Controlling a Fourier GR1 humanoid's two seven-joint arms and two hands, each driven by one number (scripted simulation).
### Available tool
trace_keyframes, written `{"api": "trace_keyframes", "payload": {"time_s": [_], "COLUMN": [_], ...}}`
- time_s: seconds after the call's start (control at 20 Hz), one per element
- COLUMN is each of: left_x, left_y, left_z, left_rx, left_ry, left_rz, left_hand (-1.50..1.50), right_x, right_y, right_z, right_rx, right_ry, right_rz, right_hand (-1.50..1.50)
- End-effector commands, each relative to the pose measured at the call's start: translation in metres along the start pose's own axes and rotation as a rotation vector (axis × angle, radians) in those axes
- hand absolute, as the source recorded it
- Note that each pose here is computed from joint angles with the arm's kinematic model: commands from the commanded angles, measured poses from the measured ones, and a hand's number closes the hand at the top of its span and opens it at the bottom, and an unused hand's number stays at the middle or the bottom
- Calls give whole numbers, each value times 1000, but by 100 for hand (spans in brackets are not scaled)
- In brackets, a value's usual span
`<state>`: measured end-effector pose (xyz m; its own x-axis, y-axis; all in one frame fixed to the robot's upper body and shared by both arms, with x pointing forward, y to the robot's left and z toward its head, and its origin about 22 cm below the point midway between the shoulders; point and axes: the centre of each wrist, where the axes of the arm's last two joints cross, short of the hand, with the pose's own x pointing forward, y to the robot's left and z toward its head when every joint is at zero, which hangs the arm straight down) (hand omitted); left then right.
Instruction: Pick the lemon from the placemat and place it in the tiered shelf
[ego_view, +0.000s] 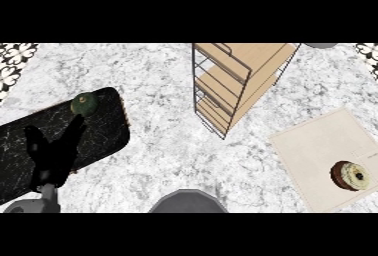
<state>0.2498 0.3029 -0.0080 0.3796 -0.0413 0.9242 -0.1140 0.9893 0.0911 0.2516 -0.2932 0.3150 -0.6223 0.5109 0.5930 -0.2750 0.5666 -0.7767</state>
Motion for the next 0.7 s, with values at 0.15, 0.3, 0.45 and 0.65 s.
{"api": "trace_keyframes", "payload": {"time_s": [0.15, 0.3, 0.45, 0.65], "left_x": [-1, -25, -21, -9], "left_y": [-21, -30, -13, -13], "left_z": [1, -1, -3, -13], "left_rx": [-59, -83, -49, -59], "left_ry": [45, 60, 76, 52], "left_rz": [2, 11, 22, 15], "left_hand": [0, 0, 0, 0], "right_x": [15, 9, 19, 14], "right_y": [-55, -67, -67, -60], "right_z": [-37, -49, -66, -101], "right_rx": [-89, -123, -104, -52], "right_ry": [61, 86, 80, 66], "right_rz": [-53, -50, -27, -8], "right_hand": [150, 150, 150, 150]}}
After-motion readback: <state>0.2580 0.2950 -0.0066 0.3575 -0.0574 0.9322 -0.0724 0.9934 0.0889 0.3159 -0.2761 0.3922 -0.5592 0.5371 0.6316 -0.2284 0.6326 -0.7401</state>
